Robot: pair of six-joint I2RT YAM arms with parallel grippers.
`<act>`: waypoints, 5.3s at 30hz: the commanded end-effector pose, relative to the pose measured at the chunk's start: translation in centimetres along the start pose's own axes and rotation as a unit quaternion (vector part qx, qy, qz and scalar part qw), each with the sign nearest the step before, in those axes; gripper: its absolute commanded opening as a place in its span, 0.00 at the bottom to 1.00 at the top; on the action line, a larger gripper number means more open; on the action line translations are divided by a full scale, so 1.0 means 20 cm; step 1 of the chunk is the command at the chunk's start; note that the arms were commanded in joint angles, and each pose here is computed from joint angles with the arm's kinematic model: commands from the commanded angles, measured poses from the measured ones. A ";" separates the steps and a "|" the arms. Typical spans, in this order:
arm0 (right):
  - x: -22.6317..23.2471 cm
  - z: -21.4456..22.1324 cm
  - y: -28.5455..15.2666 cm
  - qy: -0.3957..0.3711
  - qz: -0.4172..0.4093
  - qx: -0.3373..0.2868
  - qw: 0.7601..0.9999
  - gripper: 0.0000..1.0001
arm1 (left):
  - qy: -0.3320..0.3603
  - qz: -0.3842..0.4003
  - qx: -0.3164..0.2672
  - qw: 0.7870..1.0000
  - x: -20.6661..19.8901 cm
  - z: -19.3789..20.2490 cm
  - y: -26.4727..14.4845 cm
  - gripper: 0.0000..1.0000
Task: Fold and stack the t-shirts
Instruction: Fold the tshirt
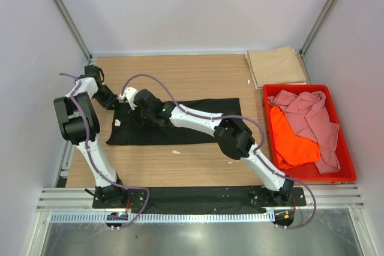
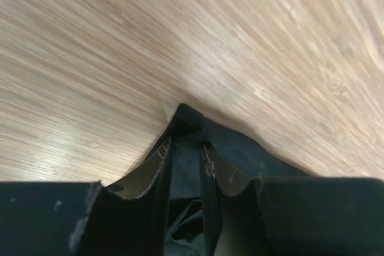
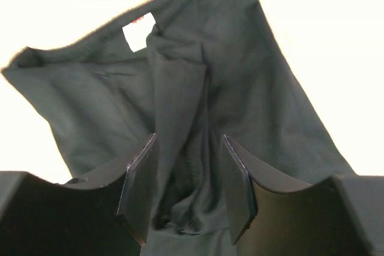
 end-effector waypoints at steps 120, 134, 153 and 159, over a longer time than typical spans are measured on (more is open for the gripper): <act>0.01 0.33 -0.16 0.580 0.211 0.051 0.785 0.36 | -0.065 0.079 0.021 0.994 0.12 0.60 -0.31 0.35; 0.04 0.37 -0.11 0.598 0.187 0.044 0.778 0.32 | -0.068 0.088 0.011 0.994 0.12 0.60 -0.29 0.23; -0.02 0.33 -0.22 0.586 0.195 0.020 0.787 0.01 | -0.046 0.032 -0.011 0.998 0.18 0.58 -0.39 0.00; -0.02 0.32 -0.26 0.588 0.184 0.014 0.788 0.01 | -0.036 0.010 -0.027 0.999 0.21 0.58 -0.45 0.00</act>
Point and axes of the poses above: each gripper's point midway between its finger pads, its own y axis out along the fingers, its own x axis along the line the jaws close on, z = x × y, the point moved 6 cm from there along -y, back along the fingers, and after that the axes turned 5 degrees about y, right-handed, at the moved point
